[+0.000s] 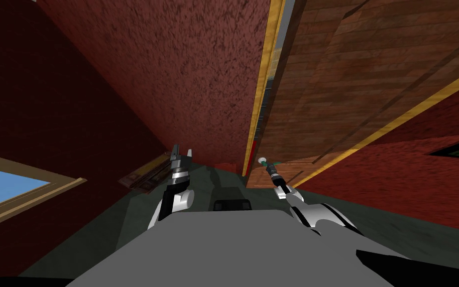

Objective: Pull the door open

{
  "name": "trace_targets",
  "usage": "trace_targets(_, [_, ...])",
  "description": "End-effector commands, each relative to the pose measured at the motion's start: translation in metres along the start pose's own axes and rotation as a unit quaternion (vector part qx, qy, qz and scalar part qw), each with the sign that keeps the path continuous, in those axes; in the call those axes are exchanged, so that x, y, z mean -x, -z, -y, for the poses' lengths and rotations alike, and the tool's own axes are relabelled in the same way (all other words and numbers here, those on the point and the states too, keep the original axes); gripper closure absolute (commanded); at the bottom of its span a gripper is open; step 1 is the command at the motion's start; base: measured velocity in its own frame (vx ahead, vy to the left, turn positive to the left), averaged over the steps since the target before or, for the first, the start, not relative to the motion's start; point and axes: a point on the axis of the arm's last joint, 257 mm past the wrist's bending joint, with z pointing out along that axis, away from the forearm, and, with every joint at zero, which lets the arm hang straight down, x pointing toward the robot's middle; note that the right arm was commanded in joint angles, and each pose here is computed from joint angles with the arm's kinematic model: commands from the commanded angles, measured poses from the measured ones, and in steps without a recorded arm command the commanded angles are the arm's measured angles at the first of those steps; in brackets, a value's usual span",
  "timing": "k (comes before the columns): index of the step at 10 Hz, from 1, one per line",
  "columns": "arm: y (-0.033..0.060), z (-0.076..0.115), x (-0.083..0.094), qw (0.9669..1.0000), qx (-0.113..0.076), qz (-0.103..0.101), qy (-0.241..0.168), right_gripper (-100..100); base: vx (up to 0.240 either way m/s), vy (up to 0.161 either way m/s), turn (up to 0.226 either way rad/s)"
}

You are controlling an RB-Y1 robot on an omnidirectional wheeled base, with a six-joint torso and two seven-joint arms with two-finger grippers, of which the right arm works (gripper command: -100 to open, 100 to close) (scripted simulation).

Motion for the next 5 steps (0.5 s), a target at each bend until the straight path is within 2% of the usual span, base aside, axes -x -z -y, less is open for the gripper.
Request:
trace_targets(1, [0.006,0.001,-0.004,0.9999,0.001,-0.015,-0.001,100,-0.242,-0.069,0.094])
trace_targets(3, [0.0153,0.0,-0.003,0.9994,0.005,-0.035,-0.001,100,-0.223,-0.089,0.118])
trace_targets(5, [0.0189,0.0,-0.003,0.9991,0.005,-0.043,-0.001,100,-0.158,-0.086,0.072])
